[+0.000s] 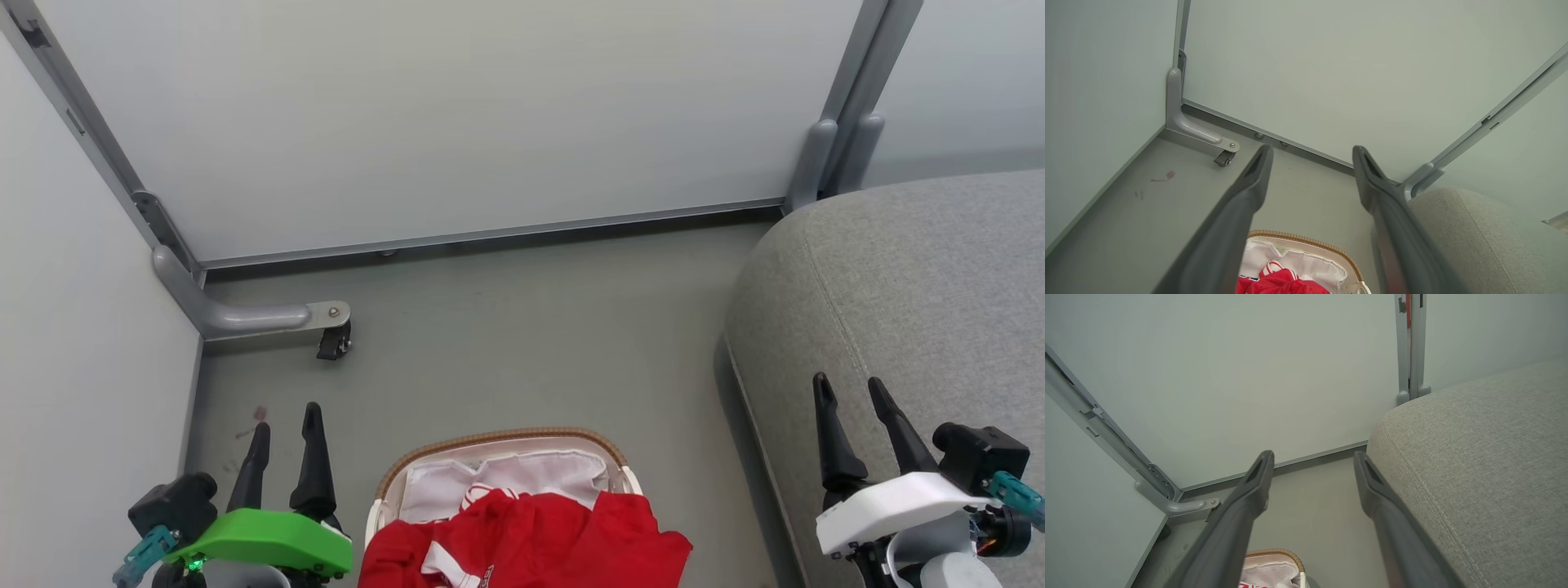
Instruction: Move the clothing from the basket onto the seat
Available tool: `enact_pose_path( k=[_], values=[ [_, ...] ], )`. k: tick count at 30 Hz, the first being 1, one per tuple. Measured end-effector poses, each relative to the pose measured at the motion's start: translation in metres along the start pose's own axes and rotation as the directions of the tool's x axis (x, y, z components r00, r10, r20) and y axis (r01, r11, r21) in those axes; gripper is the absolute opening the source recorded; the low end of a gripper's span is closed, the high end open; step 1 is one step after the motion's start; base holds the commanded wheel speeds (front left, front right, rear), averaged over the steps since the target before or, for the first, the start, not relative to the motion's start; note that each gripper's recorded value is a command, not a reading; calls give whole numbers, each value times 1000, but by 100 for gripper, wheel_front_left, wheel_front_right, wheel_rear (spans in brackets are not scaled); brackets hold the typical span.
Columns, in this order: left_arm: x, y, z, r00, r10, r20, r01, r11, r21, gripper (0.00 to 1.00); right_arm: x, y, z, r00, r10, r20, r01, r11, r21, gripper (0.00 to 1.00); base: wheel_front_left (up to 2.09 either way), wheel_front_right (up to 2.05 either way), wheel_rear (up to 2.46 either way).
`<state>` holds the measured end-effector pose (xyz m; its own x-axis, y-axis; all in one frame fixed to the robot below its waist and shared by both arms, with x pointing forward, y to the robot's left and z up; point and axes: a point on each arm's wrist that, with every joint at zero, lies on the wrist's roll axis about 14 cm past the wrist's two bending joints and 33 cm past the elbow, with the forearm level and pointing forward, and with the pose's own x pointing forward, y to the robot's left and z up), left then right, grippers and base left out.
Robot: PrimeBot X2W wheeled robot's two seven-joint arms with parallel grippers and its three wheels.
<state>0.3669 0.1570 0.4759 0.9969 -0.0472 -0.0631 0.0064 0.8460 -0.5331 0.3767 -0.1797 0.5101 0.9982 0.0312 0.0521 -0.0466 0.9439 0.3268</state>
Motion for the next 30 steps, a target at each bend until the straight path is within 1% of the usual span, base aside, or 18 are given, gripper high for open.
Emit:
enact_pose_path(
  k=[12, 30],
  values=[
    [-2, 1, -5, 1000, -8, -5, 8, 996, 92, 100, 0, 4, -2, 1000, 25, -1, -25, 992, -125, 100, 0, 0, 0],
    [-5, -4, -18, 999, -33, -30, 39, 978, 204, 100, -3, 12, -8, 997, 73, -12, -73, 959, -275, 100, 0, 0, 0]
  ],
)
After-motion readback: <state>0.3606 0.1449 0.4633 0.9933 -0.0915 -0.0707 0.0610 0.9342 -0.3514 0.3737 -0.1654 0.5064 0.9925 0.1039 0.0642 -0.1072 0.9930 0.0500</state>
